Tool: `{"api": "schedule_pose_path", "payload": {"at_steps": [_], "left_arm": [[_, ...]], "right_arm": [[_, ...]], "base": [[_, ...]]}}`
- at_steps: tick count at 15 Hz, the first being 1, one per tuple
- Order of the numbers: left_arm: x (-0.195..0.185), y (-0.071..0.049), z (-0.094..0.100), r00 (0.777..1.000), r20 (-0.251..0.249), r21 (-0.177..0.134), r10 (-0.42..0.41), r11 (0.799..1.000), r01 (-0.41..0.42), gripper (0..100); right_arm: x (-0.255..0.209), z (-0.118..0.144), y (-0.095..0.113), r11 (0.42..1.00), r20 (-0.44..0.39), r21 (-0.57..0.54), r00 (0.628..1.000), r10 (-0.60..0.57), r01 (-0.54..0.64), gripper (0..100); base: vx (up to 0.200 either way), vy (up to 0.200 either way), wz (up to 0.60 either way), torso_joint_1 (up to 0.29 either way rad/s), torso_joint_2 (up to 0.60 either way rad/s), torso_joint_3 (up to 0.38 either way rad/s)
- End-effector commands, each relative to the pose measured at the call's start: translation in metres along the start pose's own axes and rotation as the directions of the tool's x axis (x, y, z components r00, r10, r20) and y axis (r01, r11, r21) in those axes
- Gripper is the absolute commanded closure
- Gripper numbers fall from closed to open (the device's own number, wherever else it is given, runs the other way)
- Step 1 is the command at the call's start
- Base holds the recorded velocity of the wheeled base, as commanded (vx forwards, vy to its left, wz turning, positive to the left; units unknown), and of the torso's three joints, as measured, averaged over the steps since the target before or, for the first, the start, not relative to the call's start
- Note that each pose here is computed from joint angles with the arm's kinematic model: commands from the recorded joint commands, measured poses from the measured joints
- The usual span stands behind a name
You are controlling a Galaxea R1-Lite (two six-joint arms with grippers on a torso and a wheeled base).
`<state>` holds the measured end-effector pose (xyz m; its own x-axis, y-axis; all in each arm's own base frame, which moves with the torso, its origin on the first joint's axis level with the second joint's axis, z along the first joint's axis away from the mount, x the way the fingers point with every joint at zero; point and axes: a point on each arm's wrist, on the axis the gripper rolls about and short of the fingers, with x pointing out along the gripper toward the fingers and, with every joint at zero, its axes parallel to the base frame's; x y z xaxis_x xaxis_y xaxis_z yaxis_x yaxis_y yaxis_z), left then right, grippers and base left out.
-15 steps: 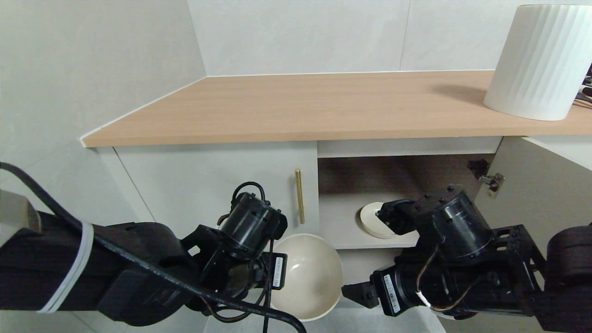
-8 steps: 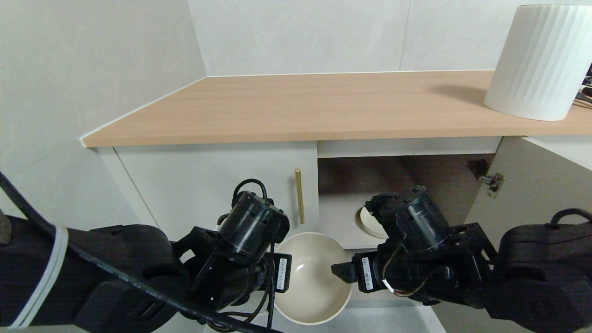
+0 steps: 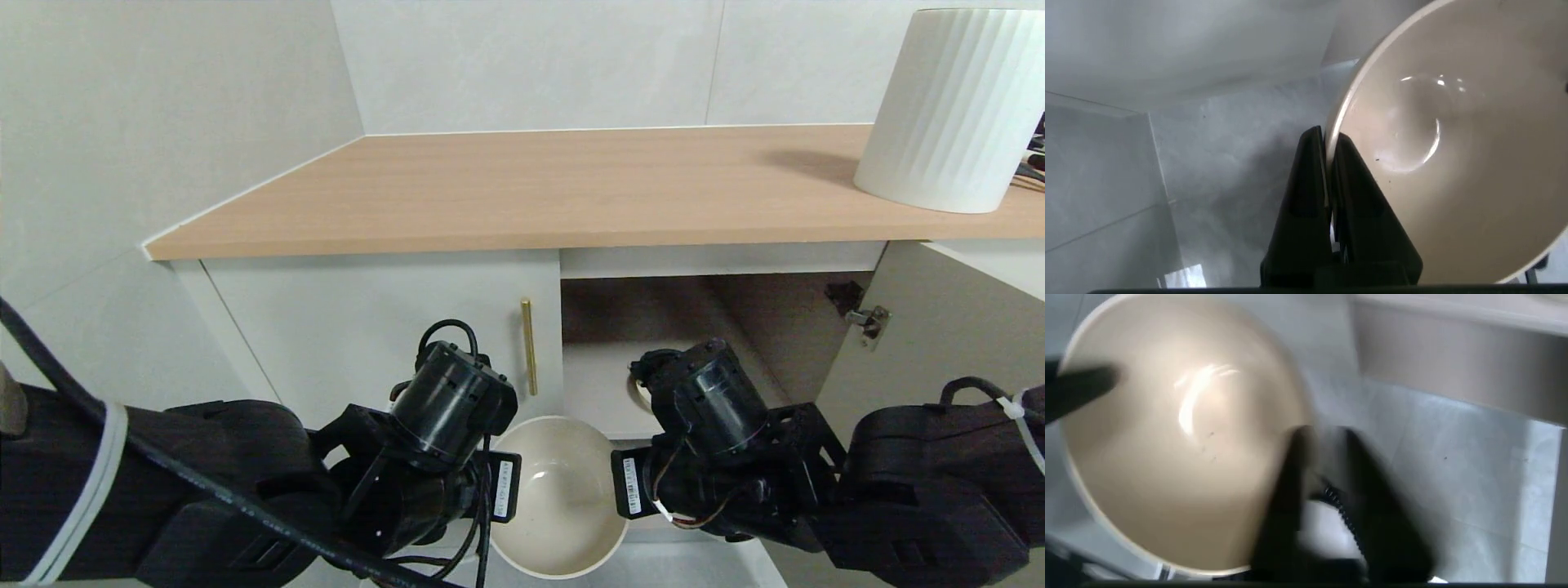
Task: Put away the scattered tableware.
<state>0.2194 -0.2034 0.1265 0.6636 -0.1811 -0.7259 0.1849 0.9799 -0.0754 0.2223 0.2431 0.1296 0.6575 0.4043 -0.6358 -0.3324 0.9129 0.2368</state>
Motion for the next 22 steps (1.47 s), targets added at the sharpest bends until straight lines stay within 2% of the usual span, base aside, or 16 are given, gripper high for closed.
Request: {"api": "schedule_pose_path", "payload": {"at_steps": [1,10,11,18,20,22], "left_arm": [[0.000,0.001,-0.001,1.000,-0.004,0.001,0.007,1.000,-0.007,100],[0.000,0.001,-0.001,1.000,-0.002,0.001,0.006,1.000,-0.006,100],[0.000,0.001,-0.001,1.000,-0.002,0.001,0.007,1.000,-0.007,0],[-0.001,0.000,0.001,1.000,0.004,-0.003,0.005,1.000,-0.005,0],[-0.001,0.000,0.001,1.000,0.005,-0.008,0.004,1.000,-0.004,0],[-0.001,0.000,0.001,1.000,0.006,-0.010,0.003,1.000,-0.003,0]], "right_arm": [[0.001,-0.002,-0.001,1.000,-0.008,-0.004,1.000,-0.011,0.011,100],[0.002,-0.003,-0.002,1.000,-0.013,-0.008,1.000,-0.014,0.014,100],[0.001,-0.003,-0.002,1.000,-0.012,-0.008,1.000,-0.013,0.013,100],[0.002,-0.005,-0.003,1.000,-0.020,-0.013,1.000,-0.019,0.019,100],[0.004,-0.012,-0.008,0.998,-0.053,-0.055,0.998,-0.040,0.038,100],[0.005,-0.018,-0.020,0.991,-0.121,-0.103,0.988,-0.098,0.086,100]], "base": [[0.000,0.000,0.00,0.000,0.00,0.000],[0.000,0.000,0.00,0.000,0.00,0.000],[0.000,0.000,0.00,0.000,0.00,0.000],[0.000,0.000,0.00,0.000,0.00,0.000],[0.000,0.000,0.00,0.000,0.00,0.000],[0.000,0.000,0.00,0.000,0.00,0.000]]}}
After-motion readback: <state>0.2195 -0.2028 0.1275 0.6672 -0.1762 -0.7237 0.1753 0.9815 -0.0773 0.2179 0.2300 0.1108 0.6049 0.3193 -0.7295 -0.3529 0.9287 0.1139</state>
